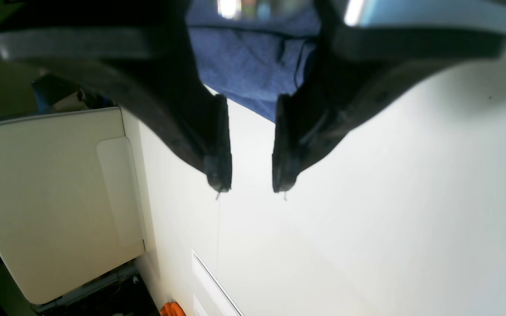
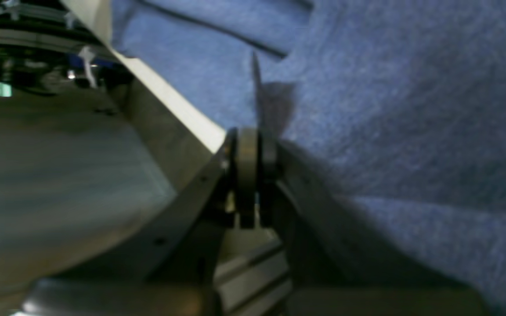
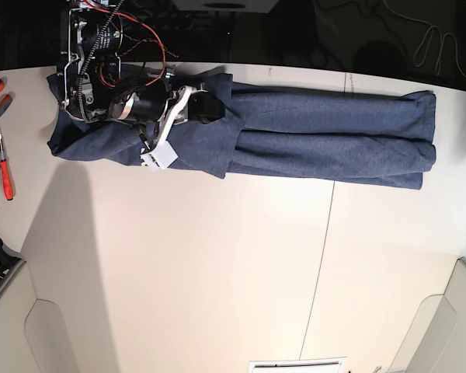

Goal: Layout the t-shirt on the table in an organized manner, then fold the t-shirt properly
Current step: 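Grasp the collar end with the right gripper and flatten it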

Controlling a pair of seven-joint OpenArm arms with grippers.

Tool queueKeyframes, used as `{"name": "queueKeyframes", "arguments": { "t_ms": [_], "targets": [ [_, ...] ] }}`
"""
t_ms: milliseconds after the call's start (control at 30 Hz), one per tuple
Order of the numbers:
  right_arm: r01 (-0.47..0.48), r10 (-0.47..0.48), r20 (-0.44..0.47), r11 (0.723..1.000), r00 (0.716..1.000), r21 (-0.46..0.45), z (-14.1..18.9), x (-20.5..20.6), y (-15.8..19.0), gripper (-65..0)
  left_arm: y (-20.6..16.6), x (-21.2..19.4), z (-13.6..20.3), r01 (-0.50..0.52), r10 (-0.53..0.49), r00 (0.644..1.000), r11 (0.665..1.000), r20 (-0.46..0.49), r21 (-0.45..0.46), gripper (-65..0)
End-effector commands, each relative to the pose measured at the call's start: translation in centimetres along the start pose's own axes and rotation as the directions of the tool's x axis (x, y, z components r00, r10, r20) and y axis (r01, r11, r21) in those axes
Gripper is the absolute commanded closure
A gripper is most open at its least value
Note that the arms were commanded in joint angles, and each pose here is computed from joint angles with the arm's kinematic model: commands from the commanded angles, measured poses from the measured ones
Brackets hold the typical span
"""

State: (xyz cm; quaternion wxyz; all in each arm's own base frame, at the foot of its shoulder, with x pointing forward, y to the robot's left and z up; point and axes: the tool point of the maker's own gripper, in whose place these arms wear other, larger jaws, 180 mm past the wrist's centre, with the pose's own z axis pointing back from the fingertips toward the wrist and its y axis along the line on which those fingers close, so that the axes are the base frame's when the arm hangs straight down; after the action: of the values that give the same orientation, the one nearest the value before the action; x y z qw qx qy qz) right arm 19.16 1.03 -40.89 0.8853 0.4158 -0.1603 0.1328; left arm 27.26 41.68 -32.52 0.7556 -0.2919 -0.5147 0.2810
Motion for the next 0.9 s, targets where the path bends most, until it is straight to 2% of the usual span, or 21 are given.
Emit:
{"name": "queueKeyframes", "arguments": {
  "t_ms": [0, 300, 367, 400, 467, 500, 600, 633, 767, 867],
  "targets": [
    [-0.025, 0.024, 0.035, 0.999, 0.999, 0.023, 0.3, 1.0, 0.7, 0.0, -1.1, 2.3, 0.2, 0.040, -0.039, 0.998, 0.999, 0.044, -0.028, -19.6],
    [-0.042, 0.042, -0.003, 0.999, 0.999, -0.035, 0.7, 0.3, -0.7, -0.6, -1.0, 1.8, 0.2, 0.040, -0.039, 0.999, 0.999, 0.020, -0.028, -19.6],
    [-0.036, 0.036, 0.024, 0.999, 0.999, -0.013, 0.7, 0.8, -0.2, -24.0, -1.0, 2.0, 0.2, 0.040, -0.039, 0.999, 0.999, 0.029, -0.027, -19.6],
    [-0.030, 0.029, 0.042, 0.999, 0.999, 0.014, 0.7, 1.1, 0.3, -30.6, -1.0, 1.9, 0.2, 0.040, -0.039, 0.999, 0.999, 0.028, -0.026, -19.6],
    [-0.042, 0.037, 0.082, 0.997, 0.996, 0.064, 0.9, 2.0, 1.4, -31.2, -0.5, 1.4, 0.3, 0.052, -0.052, 0.999, 0.999, 0.006, -0.004, -19.7],
    [-0.054, 0.045, 0.102, 0.995, 0.994, 0.080, 1.2, 2.5, 2.0, -31.2, -0.1, 0.9, 0.3, 0.061, -0.060, 0.998, 0.998, -0.014, 0.014, -22.1],
    [-0.139, 0.123, 0.173, 0.987, 0.977, 0.084, 2.6, 4.6, 3.9, -31.2, 1.4, -1.4, 0.6, 0.092, -0.085, 0.992, 0.993, -0.091, 0.077, -37.3],
    [-0.176, 0.158, 0.198, 0.982, 0.967, 0.074, 3.2, 5.4, 4.5, -31.2, 1.9, -2.2, 0.7, 0.096, -0.085, 0.990, 0.991, -0.113, 0.093, -39.6],
    [-0.307, 0.300, 0.285, 0.951, 0.910, -0.020, 5.7, 8.2, 6.5, -31.2, 4.3, -4.7, 2.1, 0.127, -0.099, 0.983, 0.976, -0.156, 0.178, -39.6],
    [-0.348, 0.371, 0.311, 0.929, 0.875, -0.128, 6.9, 9.5, 6.2, -31.2, 6.1, -6.0, 3.4, 0.168, -0.129, 0.978, 0.955, -0.164, 0.245, -39.6]
  ]
}}
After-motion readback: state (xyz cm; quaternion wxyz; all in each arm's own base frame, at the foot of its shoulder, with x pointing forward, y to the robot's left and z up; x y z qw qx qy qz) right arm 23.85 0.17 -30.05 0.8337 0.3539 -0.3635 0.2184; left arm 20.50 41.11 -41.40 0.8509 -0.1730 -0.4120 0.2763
